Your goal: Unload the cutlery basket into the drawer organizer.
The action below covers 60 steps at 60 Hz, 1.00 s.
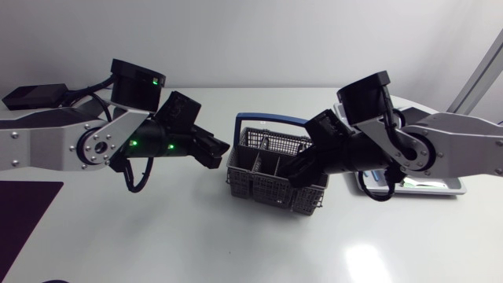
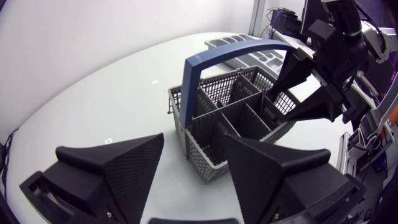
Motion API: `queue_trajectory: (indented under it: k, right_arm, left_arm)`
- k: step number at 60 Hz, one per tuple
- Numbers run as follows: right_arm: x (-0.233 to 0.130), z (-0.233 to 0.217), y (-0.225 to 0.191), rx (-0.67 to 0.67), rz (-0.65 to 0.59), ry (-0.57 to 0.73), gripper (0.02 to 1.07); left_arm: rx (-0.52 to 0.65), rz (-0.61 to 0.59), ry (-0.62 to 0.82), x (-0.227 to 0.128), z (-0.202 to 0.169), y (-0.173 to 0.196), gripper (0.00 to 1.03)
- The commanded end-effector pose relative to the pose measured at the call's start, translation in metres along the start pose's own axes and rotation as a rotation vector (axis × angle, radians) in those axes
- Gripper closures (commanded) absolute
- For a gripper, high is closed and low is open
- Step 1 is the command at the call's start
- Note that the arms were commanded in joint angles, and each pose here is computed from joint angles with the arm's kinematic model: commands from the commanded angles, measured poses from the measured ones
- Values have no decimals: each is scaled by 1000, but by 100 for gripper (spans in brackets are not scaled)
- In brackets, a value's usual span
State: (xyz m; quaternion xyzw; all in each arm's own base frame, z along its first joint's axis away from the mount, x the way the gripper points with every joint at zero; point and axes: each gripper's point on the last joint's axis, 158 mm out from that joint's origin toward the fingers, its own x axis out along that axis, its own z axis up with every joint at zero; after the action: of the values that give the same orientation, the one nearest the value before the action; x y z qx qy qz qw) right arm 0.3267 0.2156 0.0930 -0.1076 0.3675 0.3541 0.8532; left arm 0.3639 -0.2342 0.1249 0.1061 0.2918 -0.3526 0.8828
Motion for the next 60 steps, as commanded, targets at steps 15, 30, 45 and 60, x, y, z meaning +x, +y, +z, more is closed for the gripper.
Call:
queue_trajectory:
  k: [15,30,45,60]
  right_arm:
    - [31,17,32,-65,220,-15,19]
    - [44,44,51,-135,247,-47,14]
    - [47,59,79,-188,301,-75,7]
    - [42,50,100,-230,372,-47,7]
  left_arm:
    - [-2,-4,33,-1,-19,0,37]
    - [-4,10,27,-7,-21,5,37]
    - [-13,30,23,-12,-23,13,37]
    - [-18,56,10,-22,-20,23,37]
